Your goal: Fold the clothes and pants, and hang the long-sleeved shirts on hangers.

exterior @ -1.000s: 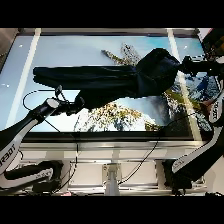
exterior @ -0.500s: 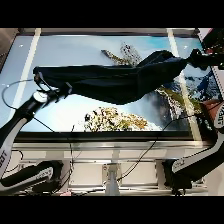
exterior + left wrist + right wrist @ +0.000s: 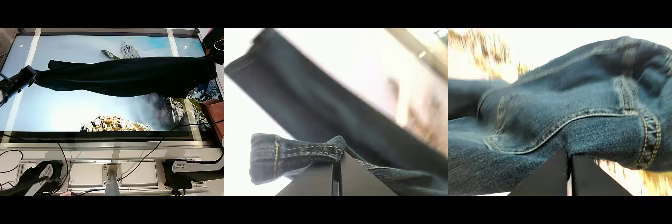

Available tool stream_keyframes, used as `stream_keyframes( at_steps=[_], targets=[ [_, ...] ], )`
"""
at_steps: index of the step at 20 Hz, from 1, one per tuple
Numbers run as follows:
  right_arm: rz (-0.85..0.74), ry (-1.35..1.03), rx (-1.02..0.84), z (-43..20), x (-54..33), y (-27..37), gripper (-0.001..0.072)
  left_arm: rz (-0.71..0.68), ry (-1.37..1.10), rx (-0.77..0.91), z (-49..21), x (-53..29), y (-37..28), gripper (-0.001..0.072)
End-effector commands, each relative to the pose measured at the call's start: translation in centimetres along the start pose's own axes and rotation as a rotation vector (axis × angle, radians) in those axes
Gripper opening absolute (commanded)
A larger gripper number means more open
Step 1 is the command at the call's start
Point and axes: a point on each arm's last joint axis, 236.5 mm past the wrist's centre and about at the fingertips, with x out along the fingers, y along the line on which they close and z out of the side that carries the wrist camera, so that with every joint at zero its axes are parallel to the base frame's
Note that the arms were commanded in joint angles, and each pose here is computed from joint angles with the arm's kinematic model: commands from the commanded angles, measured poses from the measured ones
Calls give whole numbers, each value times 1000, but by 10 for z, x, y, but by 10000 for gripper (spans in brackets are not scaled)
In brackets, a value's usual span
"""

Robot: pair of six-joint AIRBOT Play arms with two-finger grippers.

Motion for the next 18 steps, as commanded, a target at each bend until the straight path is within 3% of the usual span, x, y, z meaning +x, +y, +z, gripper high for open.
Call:
stream_keyframes(
  at_steps=[1, 5, 11, 18],
  targets=[
    [-34, 208, -27, -55, -31, 2, 50, 85, 190, 20, -35, -32, 31, 14],
    [-23, 262, -18, -69, -28, 3, 50, 210, 365, 68, -69, -50, 69, 14],
    [22, 440, -29, -115, -27, 21, 50, 278, 317, 150, -43, -60, 78, 15],
    [30, 724, -34, -237, -21, 34, 50, 403, 403, 231, -44, -85, 101, 14]
  ],
)
